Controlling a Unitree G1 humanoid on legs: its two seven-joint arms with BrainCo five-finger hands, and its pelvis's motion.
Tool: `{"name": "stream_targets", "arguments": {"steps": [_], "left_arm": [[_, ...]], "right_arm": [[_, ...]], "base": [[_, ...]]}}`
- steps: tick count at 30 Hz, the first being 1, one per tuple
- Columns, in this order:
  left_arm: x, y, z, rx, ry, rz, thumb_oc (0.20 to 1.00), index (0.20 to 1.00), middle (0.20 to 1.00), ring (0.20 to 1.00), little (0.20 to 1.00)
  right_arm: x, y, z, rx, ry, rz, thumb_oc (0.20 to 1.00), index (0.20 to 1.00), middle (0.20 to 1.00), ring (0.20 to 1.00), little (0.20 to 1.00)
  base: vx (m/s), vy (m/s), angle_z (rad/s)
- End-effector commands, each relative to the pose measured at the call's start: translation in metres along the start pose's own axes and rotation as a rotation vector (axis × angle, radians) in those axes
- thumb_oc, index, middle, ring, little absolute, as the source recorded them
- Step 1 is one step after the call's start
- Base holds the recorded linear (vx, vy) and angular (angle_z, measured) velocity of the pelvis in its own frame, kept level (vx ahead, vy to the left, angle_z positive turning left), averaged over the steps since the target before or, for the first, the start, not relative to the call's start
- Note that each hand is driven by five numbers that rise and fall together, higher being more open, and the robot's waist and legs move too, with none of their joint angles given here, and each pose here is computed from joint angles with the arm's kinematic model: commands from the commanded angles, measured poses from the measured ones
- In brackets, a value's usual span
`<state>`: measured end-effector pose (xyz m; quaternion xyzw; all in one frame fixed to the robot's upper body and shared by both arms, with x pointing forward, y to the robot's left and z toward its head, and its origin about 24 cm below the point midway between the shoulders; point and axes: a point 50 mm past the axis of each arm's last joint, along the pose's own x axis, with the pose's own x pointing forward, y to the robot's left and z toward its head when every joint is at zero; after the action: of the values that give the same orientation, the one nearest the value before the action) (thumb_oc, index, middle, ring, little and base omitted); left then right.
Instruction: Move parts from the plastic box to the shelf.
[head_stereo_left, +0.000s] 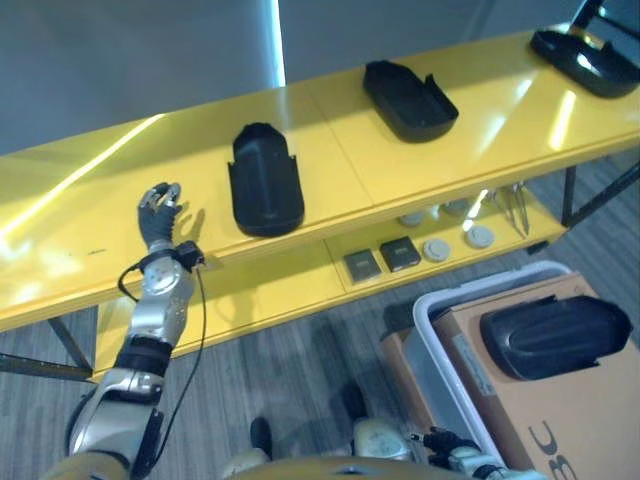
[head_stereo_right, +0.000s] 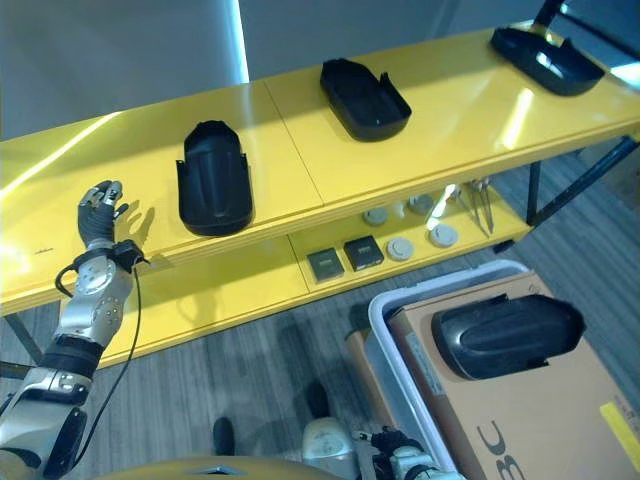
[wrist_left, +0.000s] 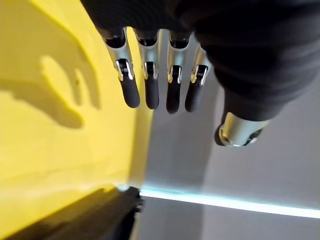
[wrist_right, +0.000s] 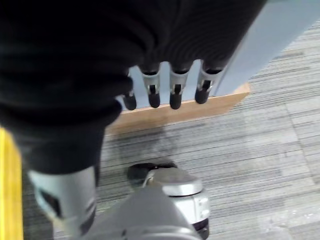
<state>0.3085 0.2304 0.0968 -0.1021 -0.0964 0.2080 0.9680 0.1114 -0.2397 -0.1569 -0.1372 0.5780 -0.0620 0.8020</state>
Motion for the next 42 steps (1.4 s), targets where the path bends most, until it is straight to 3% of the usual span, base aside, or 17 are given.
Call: {"name": "stream_targets", "arguments": {"steps": [1, 3, 7, 13, 19, 25, 32, 42], "left_arm": [[-0.012, -0.007, 0.032, 0.157, -0.254, -0.229, 0.200, 0.200, 0.200, 0.200, 0.200], [-0.018, -0.001, 0.030, 0.160, -0.242, -0.251, 0.200, 0.200, 0.200, 0.200, 0.200], [-0.049, -0.010, 0.012, 0.166, -0.145, -0.458, 0.200, 0.200, 0.200, 0.200, 0.200], [-0.082, -0.019, -0.039, 0.128, 0.125, -0.606, 0.200, 0.200, 0.200, 0.200, 0.200], [-0.093, -0.045, -0.044, 0.127, 0.160, -0.783, 0.200, 0.200, 0.200, 0.200, 0.200], [-0.084, -0.088, -0.025, 0.092, 0.044, -0.875, 0.200, 0.200, 0.200, 0.200, 0.200], [-0.068, -0.124, 0.009, -0.040, -0.098, -0.860, 0.200, 0.200, 0.200, 0.200, 0.200], [-0.056, -0.092, 0.027, -0.080, -0.176, -0.704, 0.200, 0.200, 0.200, 0.200, 0.200]], "right_arm": [[-0.001, -0.004, -0.015, 0.021, 0.026, -0.006, 1.000, 1.000, 1.000, 1.000, 1.000], [-0.001, -0.002, -0.017, 0.019, 0.030, 0.004, 1.000, 1.000, 1.000, 1.000, 1.000], [-0.003, 0.004, -0.025, 0.029, 0.047, 0.028, 1.000, 1.000, 1.000, 1.000, 1.000], [-0.003, 0.011, -0.027, 0.043, 0.055, 0.042, 1.000, 1.000, 1.000, 1.000, 1.000], [-0.002, 0.015, -0.016, -0.007, 0.027, 0.047, 1.000, 1.000, 1.000, 1.000, 1.000], [-0.001, 0.016, -0.006, 0.007, -0.003, 0.034, 1.000, 1.000, 1.000, 1.000, 1.000], [-0.001, 0.013, 0.006, -0.064, -0.056, 0.013, 1.000, 1.000, 1.000, 1.000, 1.000], [-0.001, 0.010, 0.001, -0.028, -0.047, 0.003, 1.000, 1.000, 1.000, 1.000, 1.000]], "base": [[0.00, 0.058, 0.06], [-0.01, 0.033, -0.02], [-0.02, 0.024, 0.06], [-0.01, 0.007, -0.01], [-0.10, 0.007, -0.06], [-0.07, -0.019, -0.14], [-0.03, -0.028, -0.12], [-0.01, -0.010, -0.02]]}}
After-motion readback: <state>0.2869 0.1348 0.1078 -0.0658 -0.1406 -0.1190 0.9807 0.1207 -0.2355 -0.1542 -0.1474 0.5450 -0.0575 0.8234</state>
